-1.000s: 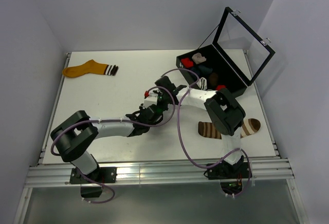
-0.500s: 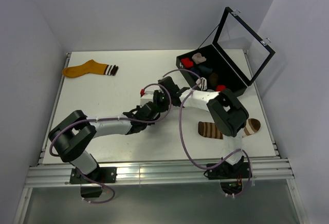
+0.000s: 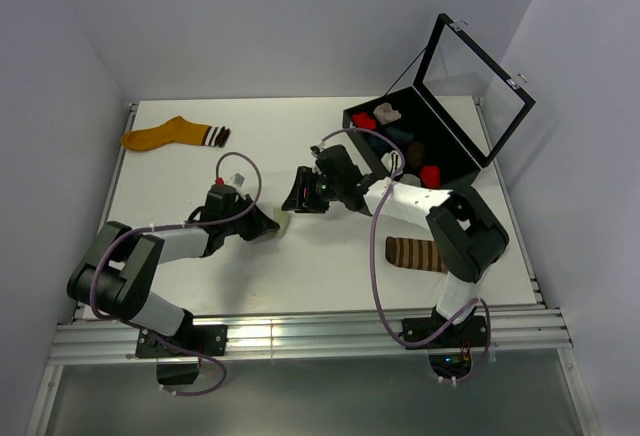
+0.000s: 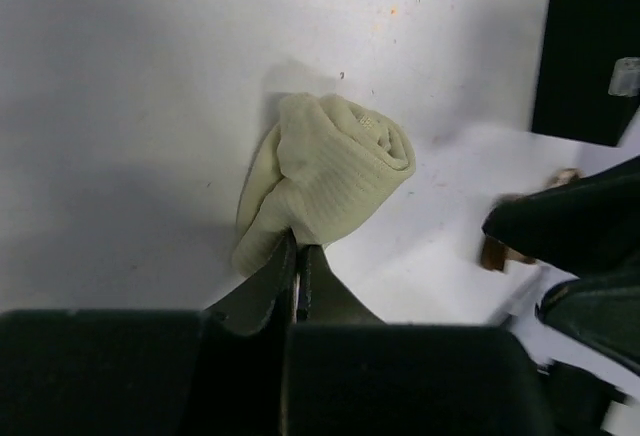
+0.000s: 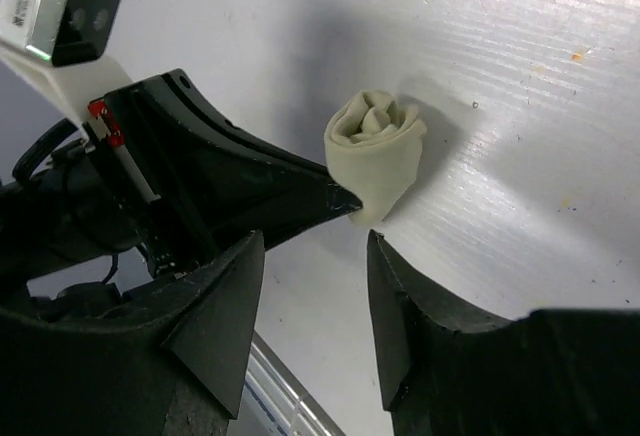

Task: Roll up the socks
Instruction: Roll the sock at the center of the board, then pick up the sock at the center of the board.

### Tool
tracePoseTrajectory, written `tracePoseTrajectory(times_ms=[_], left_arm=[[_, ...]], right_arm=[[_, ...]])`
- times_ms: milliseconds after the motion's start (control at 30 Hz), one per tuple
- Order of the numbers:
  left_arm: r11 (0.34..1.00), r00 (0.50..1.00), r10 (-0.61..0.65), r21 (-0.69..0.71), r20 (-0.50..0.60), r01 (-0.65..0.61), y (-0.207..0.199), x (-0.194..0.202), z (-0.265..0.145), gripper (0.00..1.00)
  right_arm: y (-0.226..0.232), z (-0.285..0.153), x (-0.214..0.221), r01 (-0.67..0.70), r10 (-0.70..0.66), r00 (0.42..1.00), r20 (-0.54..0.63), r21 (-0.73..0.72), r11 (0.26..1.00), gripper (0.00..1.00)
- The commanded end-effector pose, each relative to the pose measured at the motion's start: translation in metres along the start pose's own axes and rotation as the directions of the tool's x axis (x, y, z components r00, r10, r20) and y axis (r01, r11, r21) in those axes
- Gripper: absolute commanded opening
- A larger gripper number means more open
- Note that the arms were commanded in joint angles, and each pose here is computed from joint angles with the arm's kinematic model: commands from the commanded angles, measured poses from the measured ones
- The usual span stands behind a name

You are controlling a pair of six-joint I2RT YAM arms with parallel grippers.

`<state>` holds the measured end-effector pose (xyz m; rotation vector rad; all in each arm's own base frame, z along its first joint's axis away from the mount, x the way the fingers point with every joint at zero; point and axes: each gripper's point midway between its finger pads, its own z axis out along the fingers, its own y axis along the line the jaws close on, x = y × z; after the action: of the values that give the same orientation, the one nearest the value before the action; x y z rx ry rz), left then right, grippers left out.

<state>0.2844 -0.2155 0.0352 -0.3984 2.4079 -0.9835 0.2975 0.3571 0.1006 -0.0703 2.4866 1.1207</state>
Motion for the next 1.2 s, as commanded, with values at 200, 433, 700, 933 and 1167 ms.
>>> tracePoseTrajectory(times_ms=[200, 433, 700, 933, 1167], left_arm=[[0.956, 0.957, -0.246, 0.122, -0.153, 0.266, 0.011, 0.018, -0.013, 0.0], [0.949, 0.946, -0.284, 0.098, -0.16, 0.301, 0.023, 0.019, -0.012, 0.0], [0.953, 0.947, -0.275, 0.085, -0.168, 0.292, 0.025, 0.016, -0.008, 0.0], [0.952, 0.943, -0.277, 0.079, -0.185, 0.295, 0.029, 0.02, -0.004, 0.0], [0.953, 0.94, -0.281, 0.055, -0.194, 0.297, 0.038, 0.027, -0.002, 0.0]], right_arm=[[0.002, 0.021, 0.003, 0.085, -0.085, 0.996, -0.003, 0.005, 0.996, 0.54], [-0.002, 0.041, 0.017, 0.141, -0.138, 0.989, -0.047, 0.077, 0.987, 0.54], [-0.004, 0.056, 0.024, 0.203, -0.195, 0.978, -0.077, 0.121, 0.972, 0.54], [-0.021, 0.07, 0.032, 0.239, -0.217, 0.969, -0.12, 0.21, 0.948, 0.55], [-0.036, 0.08, 0.042, 0.268, -0.225, 0.958, -0.178, 0.28, 0.922, 0.54]])
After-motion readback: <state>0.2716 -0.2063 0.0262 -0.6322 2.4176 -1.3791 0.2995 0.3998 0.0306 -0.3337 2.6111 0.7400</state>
